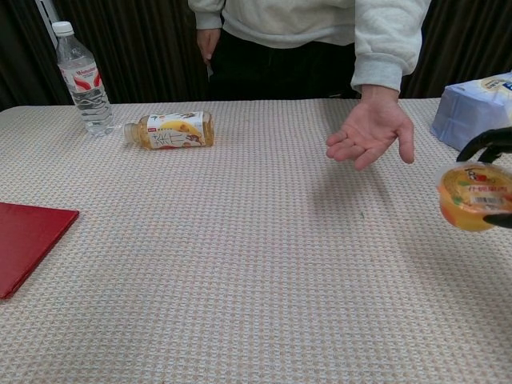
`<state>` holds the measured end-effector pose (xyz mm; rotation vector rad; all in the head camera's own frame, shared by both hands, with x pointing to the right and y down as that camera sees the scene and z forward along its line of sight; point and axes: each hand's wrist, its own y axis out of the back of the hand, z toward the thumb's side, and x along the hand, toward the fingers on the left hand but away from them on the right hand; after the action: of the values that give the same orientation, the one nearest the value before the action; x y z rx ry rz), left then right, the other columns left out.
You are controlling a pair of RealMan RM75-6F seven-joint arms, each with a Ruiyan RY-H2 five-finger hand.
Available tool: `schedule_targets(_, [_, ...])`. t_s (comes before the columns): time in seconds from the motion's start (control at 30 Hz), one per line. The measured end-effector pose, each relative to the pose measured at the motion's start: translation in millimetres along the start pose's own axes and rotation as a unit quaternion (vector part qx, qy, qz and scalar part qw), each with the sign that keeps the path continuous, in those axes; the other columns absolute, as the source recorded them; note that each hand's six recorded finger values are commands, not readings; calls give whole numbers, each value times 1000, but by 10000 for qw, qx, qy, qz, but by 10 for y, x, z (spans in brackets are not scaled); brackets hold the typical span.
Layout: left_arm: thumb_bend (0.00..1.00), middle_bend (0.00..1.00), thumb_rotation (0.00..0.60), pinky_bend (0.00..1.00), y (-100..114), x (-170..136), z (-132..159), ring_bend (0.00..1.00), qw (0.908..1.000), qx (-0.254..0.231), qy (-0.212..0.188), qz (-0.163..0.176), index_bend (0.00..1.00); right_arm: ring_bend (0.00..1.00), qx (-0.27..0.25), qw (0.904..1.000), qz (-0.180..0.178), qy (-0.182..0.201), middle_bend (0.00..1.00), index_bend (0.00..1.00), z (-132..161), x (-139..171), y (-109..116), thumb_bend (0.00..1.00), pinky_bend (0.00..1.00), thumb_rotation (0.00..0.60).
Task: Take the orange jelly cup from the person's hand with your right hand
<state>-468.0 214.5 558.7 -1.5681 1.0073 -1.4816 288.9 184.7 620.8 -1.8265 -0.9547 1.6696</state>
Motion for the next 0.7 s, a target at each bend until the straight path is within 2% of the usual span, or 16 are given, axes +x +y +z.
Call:
schedule_targets(0.1, [112,0,600,0,0,0,5,0,10000,-17,-11,1,0,276,7,9999,15,-161,398,500,-60,-69,-122,285,226,600])
schedule_targets(0.17, [111,0,600,0,0,0,7,0,10000,-20,-21,3,0,94,58,9997,31,-256,243,343,-99,-106,-179,248,94,600])
schedule_targets(0.23, [111,0,600,0,3,0,5,0,10000,-27,-23,10,0,13,123,9993,103,-330,125,220,-133,-123,-225,215,18,600])
schedule_targets(0.27, [112,0,600,0,2,0,3,0,10000,-32,-19,9,0,0,157,9990,177,-376,65,166,-152,-126,-255,199,1,600])
schedule_targets(0.33, [113,0,600,0,3,2,1,0,10000,-34,-19,8,0,0,230,9983,294,-444,8,107,-182,-125,-294,175,0,600])
schedule_targets(0.4, [112,0,600,0,3,2,4,0,10000,-33,-26,10,0,0,363,9974,375,-489,0,66,-211,-119,-306,159,0,600])
schedule_targets(0.53, [112,0,600,0,3,-2,7,0,10000,-21,-35,16,0,0,600,9962,365,-514,0,41,-253,-92,-258,144,0,600])
schedule_targets(0.7, [112,0,600,0,3,-5,-2,0,10000,-16,-27,13,0,0,639,9969,99,-451,0,42,-279,-25,-111,142,0,600])
